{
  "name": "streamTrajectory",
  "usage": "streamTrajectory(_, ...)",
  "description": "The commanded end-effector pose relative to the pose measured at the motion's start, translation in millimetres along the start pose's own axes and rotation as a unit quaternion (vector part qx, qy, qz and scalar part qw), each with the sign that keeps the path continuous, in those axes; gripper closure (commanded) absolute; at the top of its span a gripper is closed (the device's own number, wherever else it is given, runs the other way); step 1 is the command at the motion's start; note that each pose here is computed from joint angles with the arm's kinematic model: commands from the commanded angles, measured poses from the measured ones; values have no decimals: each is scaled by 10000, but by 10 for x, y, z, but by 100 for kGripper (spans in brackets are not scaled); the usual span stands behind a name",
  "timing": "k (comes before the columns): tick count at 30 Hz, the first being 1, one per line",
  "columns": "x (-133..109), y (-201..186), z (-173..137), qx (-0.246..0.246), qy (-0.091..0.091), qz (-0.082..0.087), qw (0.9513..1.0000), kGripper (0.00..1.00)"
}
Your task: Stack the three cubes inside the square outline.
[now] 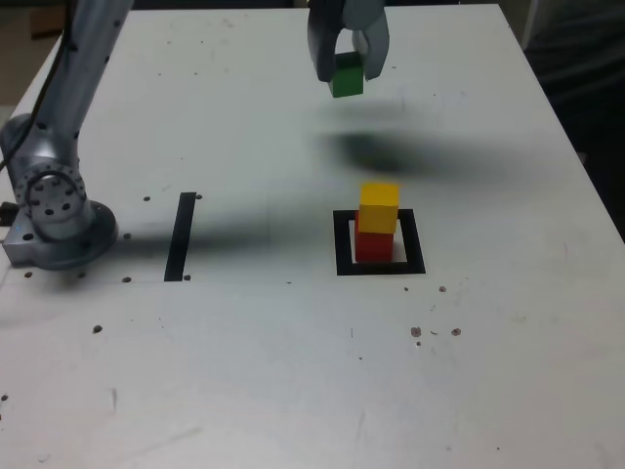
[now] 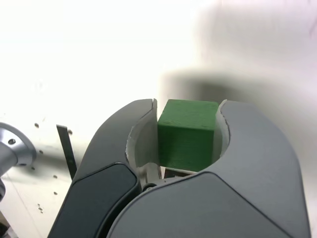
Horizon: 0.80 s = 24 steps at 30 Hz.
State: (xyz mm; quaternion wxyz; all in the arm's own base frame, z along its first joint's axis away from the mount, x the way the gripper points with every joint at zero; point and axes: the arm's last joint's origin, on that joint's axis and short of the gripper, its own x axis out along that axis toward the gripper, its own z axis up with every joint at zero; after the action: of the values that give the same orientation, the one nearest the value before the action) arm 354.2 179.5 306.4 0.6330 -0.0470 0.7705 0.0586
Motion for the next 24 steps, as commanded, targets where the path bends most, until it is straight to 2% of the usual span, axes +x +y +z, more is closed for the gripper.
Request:
streamTrajectory(1,-60,-123,-62,69,20,-36,10000,81)
streamTrajectory(14,-226,-908,-170,559,-94,-34,9984,81)
streamTrajectory(24,-254,-1385,-184,848,-121,11,9963,81)
